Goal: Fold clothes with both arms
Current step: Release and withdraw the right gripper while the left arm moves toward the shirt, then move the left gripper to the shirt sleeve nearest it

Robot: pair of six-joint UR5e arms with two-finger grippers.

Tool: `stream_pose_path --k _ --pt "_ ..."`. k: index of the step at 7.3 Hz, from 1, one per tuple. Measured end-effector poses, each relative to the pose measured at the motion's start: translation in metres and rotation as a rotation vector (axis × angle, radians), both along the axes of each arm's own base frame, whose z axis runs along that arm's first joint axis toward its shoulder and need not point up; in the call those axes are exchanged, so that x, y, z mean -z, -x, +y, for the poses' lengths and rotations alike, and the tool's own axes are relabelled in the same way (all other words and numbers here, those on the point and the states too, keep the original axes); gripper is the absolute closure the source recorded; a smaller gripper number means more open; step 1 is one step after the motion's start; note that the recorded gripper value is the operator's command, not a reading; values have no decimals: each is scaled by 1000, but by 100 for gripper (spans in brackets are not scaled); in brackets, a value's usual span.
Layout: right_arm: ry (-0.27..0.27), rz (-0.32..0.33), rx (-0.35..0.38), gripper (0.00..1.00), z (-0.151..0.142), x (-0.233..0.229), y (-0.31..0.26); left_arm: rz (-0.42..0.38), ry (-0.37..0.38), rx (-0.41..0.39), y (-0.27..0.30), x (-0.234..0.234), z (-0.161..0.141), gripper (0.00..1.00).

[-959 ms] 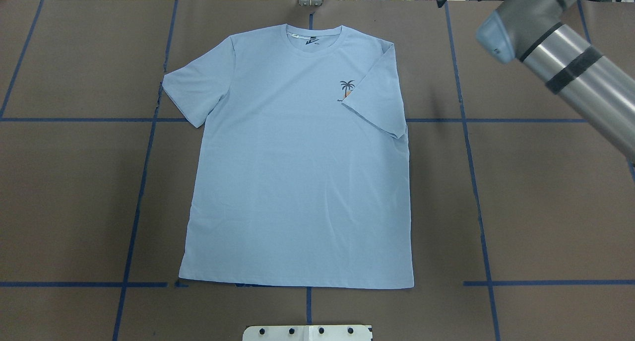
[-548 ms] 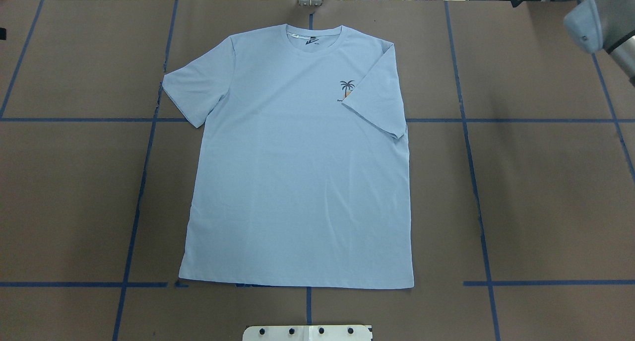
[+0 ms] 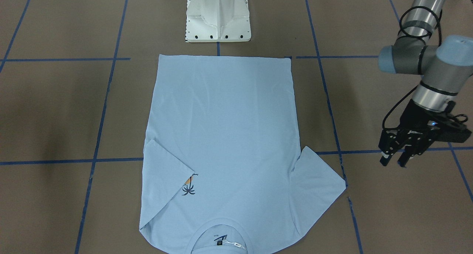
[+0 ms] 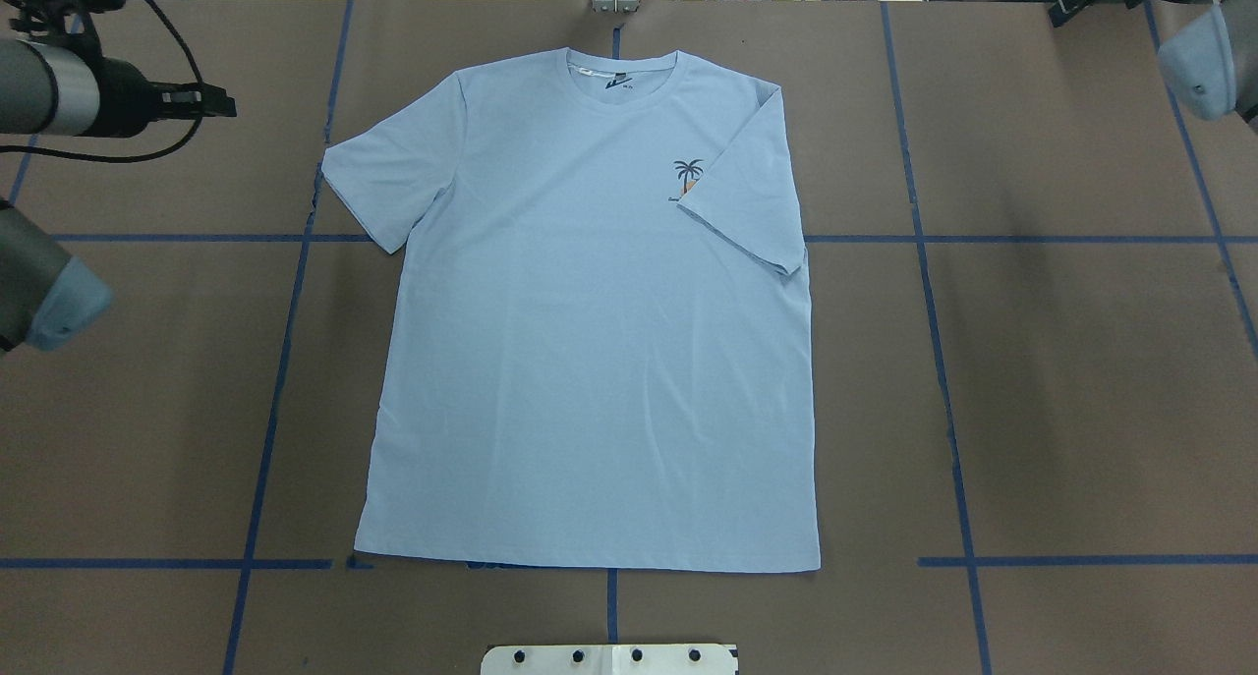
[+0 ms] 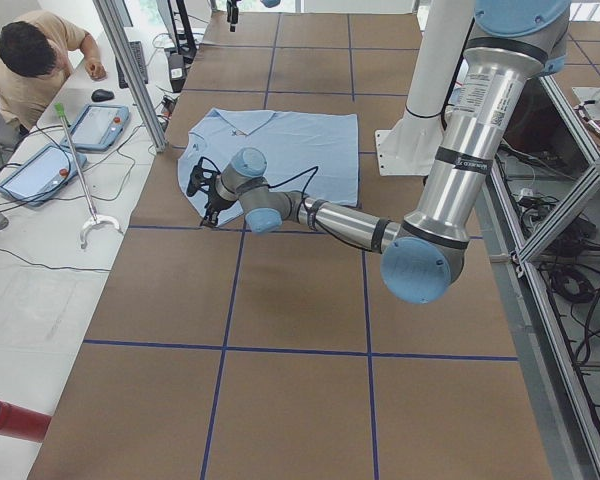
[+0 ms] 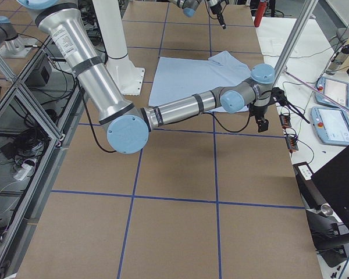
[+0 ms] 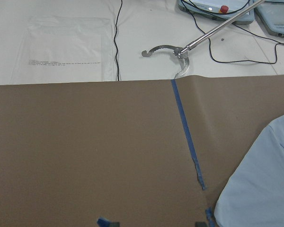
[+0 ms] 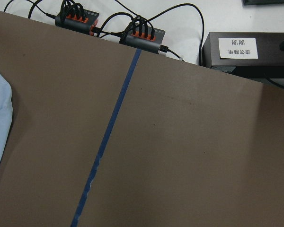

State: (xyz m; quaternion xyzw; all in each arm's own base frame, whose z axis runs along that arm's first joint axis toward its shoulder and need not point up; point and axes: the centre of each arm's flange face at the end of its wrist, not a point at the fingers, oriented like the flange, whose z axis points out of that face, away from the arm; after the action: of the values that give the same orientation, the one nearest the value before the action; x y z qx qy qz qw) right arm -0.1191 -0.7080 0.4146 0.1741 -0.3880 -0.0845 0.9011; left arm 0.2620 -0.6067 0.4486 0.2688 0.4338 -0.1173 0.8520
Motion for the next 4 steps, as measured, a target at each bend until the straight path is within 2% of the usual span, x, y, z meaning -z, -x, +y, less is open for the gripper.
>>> stream_pose_path --k 4 --pt "6 1 -5 0 0 -2 0 -54 21 4 -83 -7 -25 58"
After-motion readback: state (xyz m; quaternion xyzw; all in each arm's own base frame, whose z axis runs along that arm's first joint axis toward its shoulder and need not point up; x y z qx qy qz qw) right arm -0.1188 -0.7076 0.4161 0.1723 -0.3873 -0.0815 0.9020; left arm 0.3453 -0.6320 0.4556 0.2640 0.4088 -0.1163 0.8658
